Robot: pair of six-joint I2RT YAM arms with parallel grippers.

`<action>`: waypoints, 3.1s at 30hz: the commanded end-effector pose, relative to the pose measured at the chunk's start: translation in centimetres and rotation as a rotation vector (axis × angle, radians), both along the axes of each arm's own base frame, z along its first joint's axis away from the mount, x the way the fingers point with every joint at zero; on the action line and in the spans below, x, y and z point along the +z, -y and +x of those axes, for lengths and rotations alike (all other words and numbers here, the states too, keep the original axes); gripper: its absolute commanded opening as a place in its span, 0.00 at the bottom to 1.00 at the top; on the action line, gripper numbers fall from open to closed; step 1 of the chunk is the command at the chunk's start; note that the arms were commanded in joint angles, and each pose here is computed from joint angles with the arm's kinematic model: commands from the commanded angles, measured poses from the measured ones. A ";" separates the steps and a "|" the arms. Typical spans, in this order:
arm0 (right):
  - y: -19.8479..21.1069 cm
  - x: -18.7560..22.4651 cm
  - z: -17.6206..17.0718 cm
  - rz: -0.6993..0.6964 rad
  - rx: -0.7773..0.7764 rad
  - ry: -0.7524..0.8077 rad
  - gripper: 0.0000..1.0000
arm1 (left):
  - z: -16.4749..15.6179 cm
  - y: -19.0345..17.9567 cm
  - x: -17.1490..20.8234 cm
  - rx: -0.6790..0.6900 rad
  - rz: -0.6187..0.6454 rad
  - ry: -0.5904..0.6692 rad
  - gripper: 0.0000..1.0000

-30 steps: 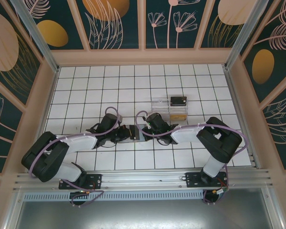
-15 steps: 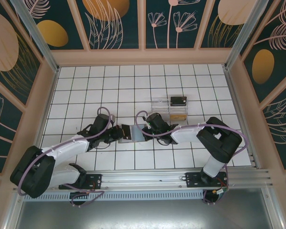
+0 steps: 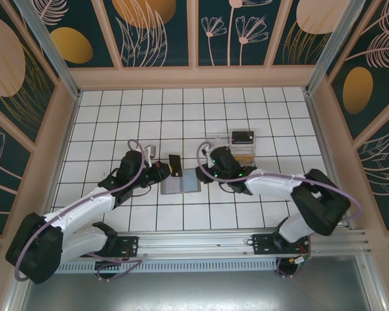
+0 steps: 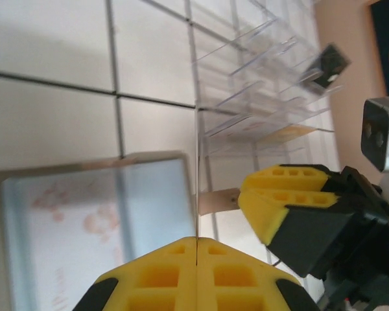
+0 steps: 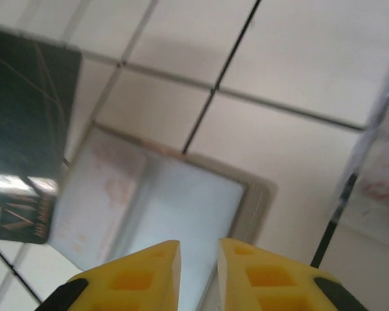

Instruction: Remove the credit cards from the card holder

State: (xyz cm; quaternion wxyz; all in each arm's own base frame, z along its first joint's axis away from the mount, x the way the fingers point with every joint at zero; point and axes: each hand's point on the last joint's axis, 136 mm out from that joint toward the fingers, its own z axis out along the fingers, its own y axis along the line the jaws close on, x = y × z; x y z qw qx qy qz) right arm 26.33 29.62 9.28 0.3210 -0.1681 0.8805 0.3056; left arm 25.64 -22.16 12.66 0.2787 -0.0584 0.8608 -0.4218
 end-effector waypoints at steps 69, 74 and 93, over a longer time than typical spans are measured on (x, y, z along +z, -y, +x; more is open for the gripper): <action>9.2 9.9 4.9 -0.547 0.023 0.434 0.00 | 0.9 1.2 6.2 -0.088 -0.111 0.354 0.99; 12.5 9.4 6.4 -0.921 0.083 0.517 0.00 | 0.0 1.0 6.1 -0.115 -0.102 0.395 0.99; 16.2 8.6 8.4 -1.318 0.527 0.639 0.00 | -1.9 0.7 7.7 -0.135 -0.194 0.427 0.99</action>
